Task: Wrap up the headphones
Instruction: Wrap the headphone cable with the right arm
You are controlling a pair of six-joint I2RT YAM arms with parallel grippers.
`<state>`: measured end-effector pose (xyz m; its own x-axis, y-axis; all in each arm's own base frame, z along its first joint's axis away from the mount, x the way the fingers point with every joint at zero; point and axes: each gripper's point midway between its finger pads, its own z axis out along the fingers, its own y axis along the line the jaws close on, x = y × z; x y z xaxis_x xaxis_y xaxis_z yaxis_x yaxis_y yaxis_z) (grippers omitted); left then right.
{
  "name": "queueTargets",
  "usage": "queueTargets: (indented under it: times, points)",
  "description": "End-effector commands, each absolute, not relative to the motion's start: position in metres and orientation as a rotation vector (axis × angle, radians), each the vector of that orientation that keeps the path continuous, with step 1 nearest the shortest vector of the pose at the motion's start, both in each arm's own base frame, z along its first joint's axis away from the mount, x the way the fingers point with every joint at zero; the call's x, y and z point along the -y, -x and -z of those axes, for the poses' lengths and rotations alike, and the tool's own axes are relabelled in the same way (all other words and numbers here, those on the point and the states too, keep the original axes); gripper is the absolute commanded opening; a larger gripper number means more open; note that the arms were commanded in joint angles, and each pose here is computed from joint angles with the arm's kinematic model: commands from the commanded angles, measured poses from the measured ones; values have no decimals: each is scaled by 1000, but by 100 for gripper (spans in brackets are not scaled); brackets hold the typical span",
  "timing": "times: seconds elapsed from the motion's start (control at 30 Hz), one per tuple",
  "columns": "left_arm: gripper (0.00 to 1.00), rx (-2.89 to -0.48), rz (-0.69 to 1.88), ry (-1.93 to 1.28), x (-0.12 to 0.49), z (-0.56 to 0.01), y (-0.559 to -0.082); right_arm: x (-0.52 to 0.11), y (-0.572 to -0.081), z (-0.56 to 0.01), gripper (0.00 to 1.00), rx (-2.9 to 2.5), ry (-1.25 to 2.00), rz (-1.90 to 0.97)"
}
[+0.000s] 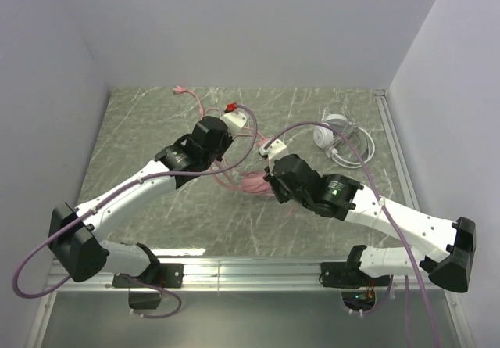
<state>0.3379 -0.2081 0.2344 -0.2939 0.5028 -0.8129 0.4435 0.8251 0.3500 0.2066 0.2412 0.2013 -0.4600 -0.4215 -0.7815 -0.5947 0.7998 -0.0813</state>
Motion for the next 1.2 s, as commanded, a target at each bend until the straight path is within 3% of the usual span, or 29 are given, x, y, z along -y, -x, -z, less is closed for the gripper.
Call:
queueTargets:
  times: [0.0,0.3,0.63,0.87,1.17]
  points:
    - [0,-1882,-89,-709,207,-247,-341,-234,-221,-244,1,-2031,650,-235]
    - [0,-1907,-358,-469,169,-252,-361,-215,-230,-245,2,-2038,594,-109]
    - [0,-1873,-487,-173,132,-265,-372,-210,-236,-251,2,-2019,567,-75]
    - [1,-1920,-395,234,96,-274,-398,-248,-211,-254,7,-1993,678,-387]
    - [0,-1740,-196,656,56,-309,-391,-307,-166,-265,8,-1900,852,-856]
